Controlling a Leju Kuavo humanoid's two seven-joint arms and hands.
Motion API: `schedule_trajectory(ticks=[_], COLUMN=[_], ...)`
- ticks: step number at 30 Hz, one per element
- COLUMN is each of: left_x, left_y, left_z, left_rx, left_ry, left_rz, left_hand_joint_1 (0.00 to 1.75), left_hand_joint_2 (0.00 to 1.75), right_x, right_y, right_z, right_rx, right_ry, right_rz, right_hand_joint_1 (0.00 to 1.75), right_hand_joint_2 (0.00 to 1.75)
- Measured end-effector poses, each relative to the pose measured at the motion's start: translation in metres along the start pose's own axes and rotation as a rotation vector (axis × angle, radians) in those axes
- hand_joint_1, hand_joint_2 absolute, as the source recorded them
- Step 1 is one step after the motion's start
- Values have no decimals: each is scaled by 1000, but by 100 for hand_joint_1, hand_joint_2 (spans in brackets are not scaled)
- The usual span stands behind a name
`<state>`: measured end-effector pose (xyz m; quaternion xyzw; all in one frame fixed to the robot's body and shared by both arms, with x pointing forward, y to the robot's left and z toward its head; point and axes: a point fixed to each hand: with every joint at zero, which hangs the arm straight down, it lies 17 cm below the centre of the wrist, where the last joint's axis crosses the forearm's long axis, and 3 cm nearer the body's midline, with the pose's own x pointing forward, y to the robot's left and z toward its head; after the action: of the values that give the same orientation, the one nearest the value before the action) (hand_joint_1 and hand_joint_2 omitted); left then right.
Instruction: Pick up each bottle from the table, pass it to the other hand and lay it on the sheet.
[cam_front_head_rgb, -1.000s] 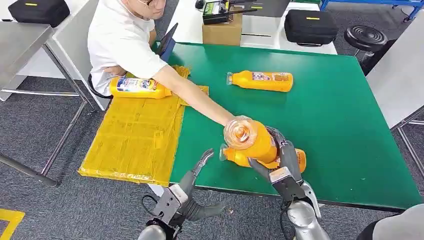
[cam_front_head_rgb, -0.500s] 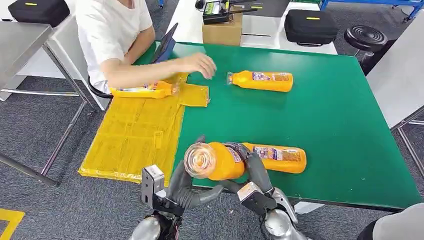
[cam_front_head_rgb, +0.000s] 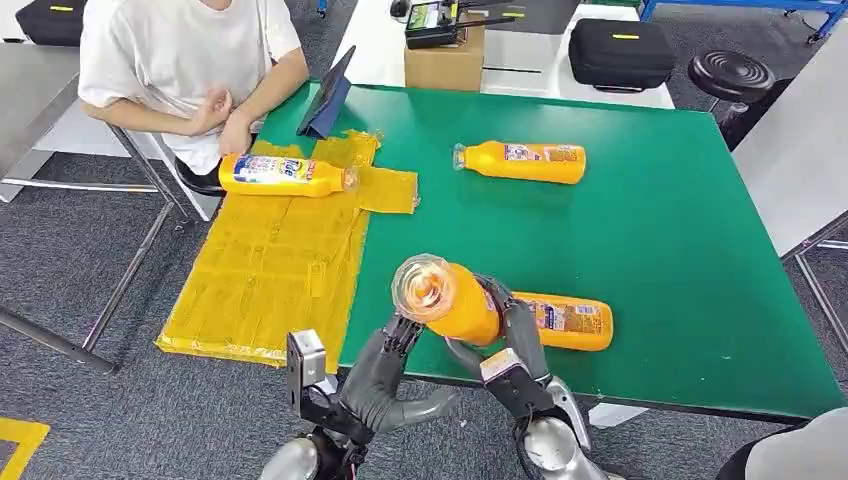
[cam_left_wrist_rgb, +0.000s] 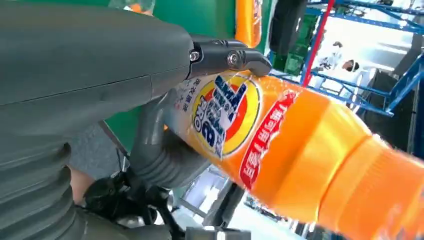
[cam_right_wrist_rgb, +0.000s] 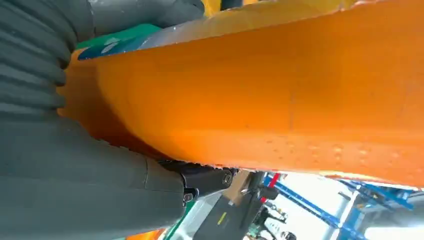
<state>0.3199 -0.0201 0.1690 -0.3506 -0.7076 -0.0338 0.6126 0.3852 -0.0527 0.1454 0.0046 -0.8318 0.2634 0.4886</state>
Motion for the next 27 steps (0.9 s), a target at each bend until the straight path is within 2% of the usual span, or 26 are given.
schedule_trajectory(ticks=[8, 14, 21, 27], left_x=[3, 13, 3, 3], left_y=[24, 44, 35, 26], left_z=[-1, -5, -13, -13], left_rx=[121, 234, 194, 154], left_ry=[-36, -91, -12, -4], left_rz=[-159, -232, -33, 31], left_hand_joint_1=[0, 0, 0, 0], left_hand_joint_2=[175, 175, 175, 175], right_x=[-7, -2, 12, 13], right_y=[-1, 17, 44, 51], right_z=[0, -1, 1, 0], right_rx=[-18, 13, 83, 114], right_ry=[29, 30, -15, -18], right_rz=[29, 4, -59, -82], right_hand_joint_1=[175, 175, 175, 175], right_hand_joint_2=[175, 175, 175, 175])
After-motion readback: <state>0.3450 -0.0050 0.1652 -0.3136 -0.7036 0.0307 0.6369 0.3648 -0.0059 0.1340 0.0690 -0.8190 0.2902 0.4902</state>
